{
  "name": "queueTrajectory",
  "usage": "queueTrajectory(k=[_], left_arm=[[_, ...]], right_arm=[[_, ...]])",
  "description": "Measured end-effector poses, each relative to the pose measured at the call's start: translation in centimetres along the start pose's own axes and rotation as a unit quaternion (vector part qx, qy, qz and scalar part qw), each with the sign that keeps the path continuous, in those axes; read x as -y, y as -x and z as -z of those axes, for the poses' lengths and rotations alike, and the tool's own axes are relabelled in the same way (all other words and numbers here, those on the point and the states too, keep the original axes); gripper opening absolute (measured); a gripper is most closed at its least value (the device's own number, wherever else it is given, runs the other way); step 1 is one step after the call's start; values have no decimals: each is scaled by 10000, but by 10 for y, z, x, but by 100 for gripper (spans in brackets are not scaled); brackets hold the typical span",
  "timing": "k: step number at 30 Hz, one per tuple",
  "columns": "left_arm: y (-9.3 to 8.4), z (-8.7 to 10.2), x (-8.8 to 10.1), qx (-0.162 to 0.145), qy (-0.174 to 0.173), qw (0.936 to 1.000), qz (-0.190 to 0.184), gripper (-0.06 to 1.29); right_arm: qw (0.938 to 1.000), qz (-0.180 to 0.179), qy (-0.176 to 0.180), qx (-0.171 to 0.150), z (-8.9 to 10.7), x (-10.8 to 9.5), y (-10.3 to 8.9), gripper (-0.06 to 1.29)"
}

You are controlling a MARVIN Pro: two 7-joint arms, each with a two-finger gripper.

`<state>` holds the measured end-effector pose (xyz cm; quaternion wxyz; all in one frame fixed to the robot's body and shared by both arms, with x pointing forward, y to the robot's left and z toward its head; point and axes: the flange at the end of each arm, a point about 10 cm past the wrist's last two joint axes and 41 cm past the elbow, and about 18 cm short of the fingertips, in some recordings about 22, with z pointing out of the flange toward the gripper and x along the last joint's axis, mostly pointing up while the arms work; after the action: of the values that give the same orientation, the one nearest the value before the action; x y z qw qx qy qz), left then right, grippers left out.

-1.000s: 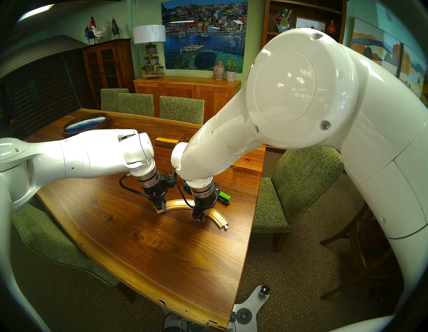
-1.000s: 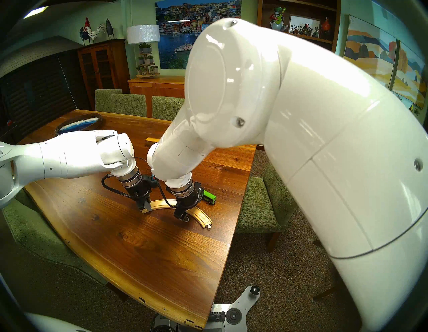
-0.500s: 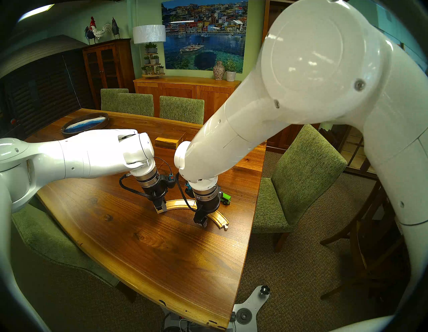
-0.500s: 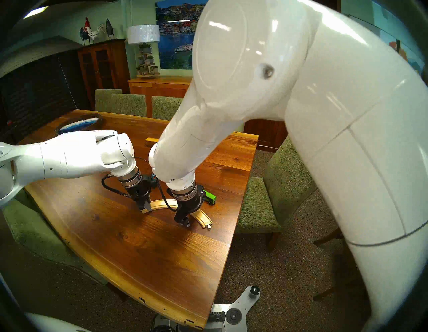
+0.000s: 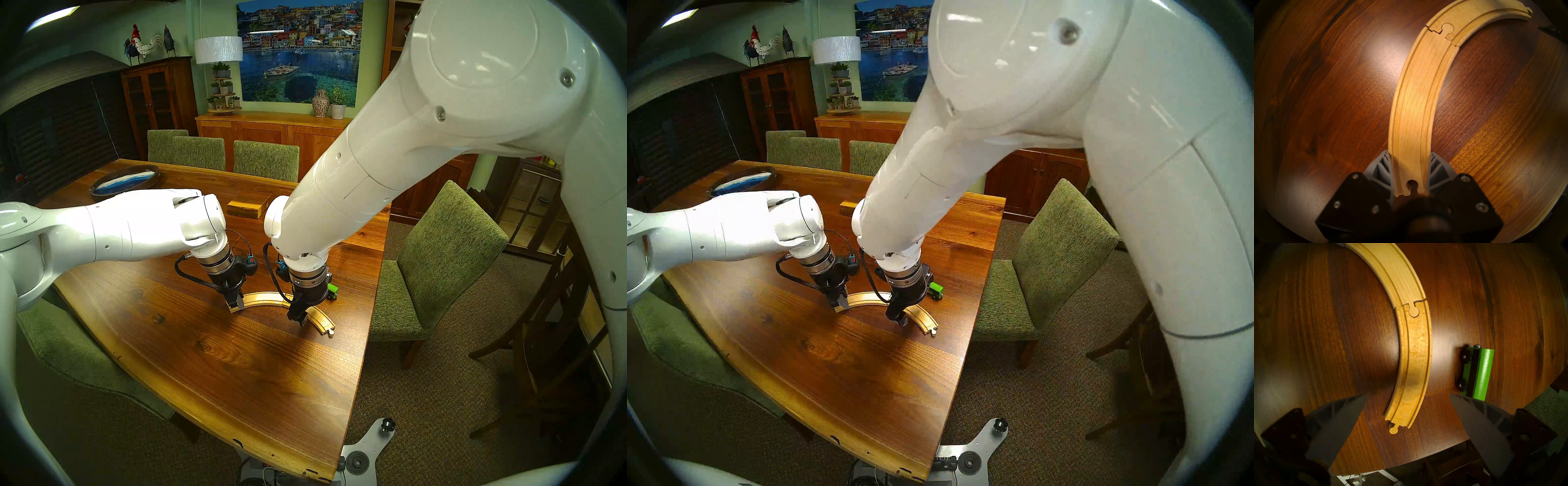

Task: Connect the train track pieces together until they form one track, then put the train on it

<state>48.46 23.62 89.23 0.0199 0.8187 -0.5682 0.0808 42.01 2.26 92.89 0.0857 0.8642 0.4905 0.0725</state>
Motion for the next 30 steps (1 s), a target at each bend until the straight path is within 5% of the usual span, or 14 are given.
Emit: queueTrajectory(k=[2, 5, 6, 7, 9, 30], left_arm=[[0, 0, -1, 10, 39, 10000, 26, 21], [1, 0, -3, 23, 118, 9999, 65, 40], [1, 1, -4, 26, 147, 9999, 77, 68], [1, 1, -4, 26, 152, 9998, 79, 78], [1, 2, -5, 19, 183, 9998, 97, 121], [11, 30, 1, -199, 137, 9994, 233, 123]], right_arm=[[10000, -1, 5, -27, 1, -1, 1, 121], [10000, -6, 25, -82, 3, -3, 1, 121], [9999, -10, 37, -113, 4, -4, 1, 121], [9999, -11, 40, -118, 4, -5, 1, 121], [9999, -16, 54, -148, 6, -6, 1, 121], [9996, -126, 168, -167, 6, -26, 10, 121]])
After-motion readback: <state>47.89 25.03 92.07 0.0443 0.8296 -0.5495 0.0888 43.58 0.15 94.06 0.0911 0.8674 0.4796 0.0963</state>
